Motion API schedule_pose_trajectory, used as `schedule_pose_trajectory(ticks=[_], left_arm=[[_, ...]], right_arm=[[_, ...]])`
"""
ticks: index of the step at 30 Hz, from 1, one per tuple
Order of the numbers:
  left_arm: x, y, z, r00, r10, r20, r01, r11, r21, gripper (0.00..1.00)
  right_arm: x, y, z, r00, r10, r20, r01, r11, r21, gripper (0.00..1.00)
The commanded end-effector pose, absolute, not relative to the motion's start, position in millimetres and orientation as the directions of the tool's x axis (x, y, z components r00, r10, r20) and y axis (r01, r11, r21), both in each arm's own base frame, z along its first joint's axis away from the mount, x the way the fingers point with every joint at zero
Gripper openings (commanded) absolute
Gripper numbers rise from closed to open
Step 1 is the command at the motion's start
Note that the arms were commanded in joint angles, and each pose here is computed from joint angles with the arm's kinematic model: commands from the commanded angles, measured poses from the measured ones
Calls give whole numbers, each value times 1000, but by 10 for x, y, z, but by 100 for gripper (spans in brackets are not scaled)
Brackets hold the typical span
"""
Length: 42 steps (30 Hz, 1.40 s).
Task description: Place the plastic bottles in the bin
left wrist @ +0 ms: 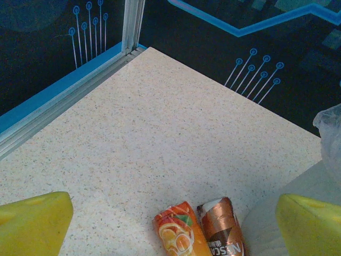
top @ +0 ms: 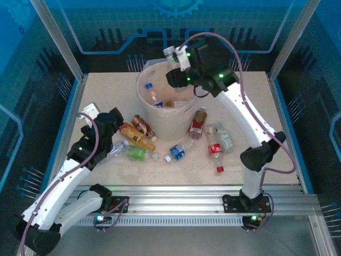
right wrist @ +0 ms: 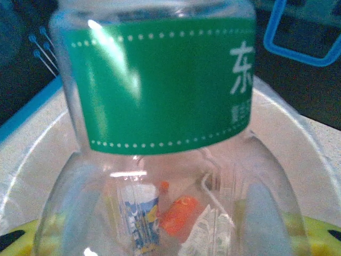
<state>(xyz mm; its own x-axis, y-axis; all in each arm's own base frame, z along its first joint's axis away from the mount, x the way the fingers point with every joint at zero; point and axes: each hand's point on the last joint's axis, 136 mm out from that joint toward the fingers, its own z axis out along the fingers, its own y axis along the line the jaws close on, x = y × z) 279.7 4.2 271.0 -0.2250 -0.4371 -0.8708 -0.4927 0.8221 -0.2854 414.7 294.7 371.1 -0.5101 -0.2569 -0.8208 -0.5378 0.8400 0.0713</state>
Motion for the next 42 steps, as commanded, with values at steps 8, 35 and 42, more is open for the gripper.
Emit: schedule_pose_trajectory(ticks=[8,35,42], left_arm=[[2783,90,2736,-206,-440,-874,-507,812,-290,99],[2835,66,2715,-234,-429,-873,-510,818,-265,99],[2830,65,2676,-252,-425,-869,-511,821,-253,99]], right_arm=[[4233,3059,3117,-535,-506,-676,-599,792,-118,27],[4650,2740,1948,-665,-613,-426,-575,785,-232,54],[4665,2724,1909,-673,-609,-419,-569,789,-233,74]])
